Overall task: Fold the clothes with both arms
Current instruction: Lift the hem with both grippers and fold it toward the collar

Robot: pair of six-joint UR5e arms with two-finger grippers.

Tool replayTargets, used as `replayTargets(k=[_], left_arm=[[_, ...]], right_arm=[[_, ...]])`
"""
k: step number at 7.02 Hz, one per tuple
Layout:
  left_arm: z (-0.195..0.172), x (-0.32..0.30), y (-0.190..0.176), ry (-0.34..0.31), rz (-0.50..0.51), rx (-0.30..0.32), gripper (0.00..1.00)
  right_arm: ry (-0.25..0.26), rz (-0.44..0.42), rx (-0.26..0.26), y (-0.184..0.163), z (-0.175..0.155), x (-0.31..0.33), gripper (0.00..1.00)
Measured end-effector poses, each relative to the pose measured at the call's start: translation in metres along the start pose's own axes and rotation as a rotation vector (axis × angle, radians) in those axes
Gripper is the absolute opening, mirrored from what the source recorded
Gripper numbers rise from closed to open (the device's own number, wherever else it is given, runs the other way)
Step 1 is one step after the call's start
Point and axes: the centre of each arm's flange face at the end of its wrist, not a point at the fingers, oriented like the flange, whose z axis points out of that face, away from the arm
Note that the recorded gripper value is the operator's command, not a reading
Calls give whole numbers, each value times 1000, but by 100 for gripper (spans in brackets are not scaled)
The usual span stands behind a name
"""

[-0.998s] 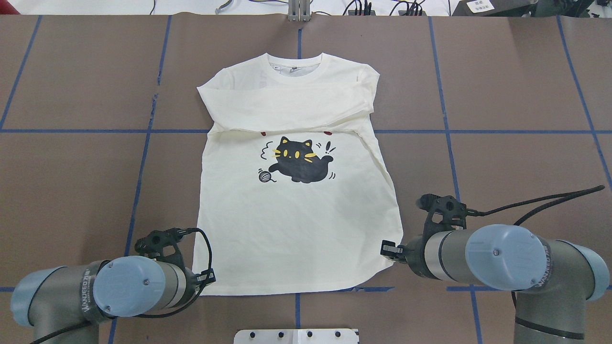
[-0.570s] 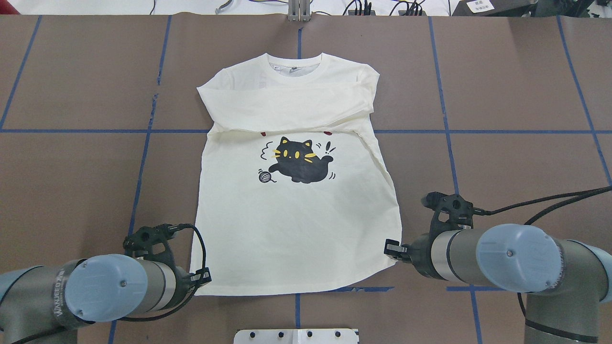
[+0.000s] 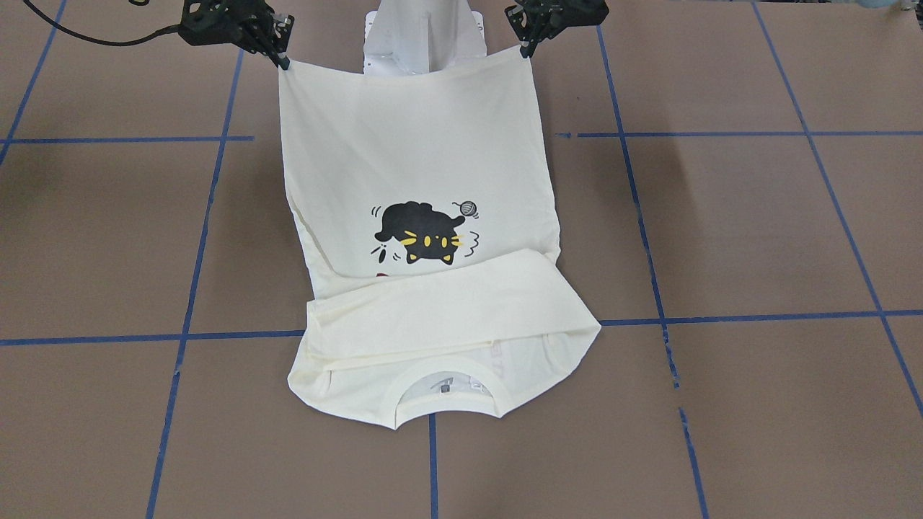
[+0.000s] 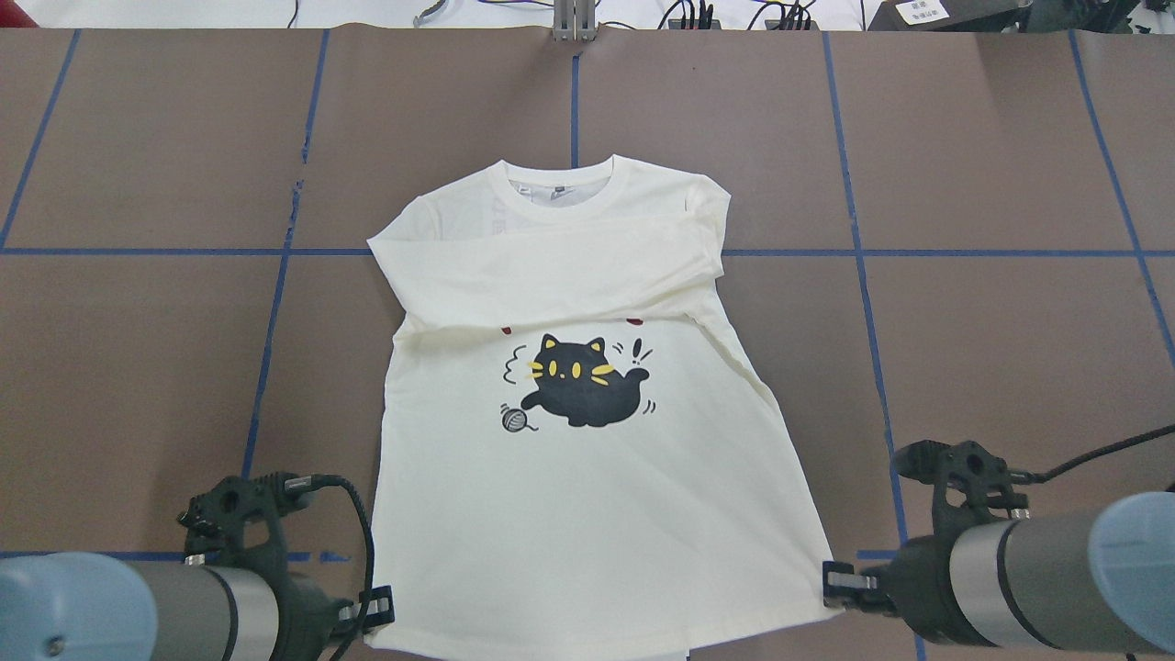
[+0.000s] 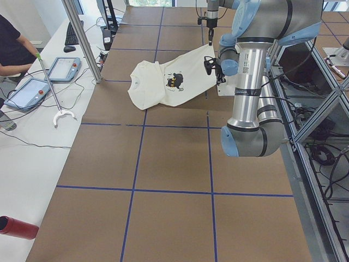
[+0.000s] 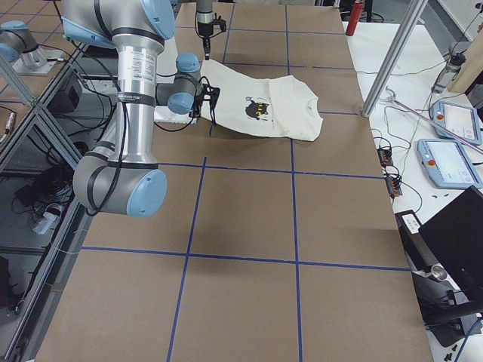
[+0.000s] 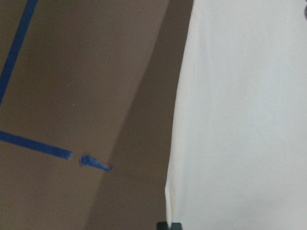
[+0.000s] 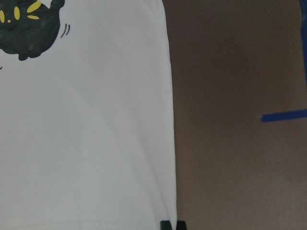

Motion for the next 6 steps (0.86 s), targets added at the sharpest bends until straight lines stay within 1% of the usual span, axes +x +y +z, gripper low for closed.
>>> replayTargets(k=[1,2,3,4,5,6], left_arm=[[-24,-3,13,-1,16,-27,0],[-34,-5,19,-7,21,-37,0],[-34,-4,20,-13,22,-41,0],[-29,-1,18,-18,20,-34,0],[-28,3,6,-16,12,-9,0],[-36,7,-18,-3,9,21,0]], right_arm=[[-4,3,-61,18,-17,3,0],[-8,3,-90,28,-22,2,0],[-19,8,-84,26,-23,-2,0],[-48,21,-52,12,-23,-11,0],[-86,39,-4,-10,-24,-24,0],[-122,47,43,-34,-28,-36,0]])
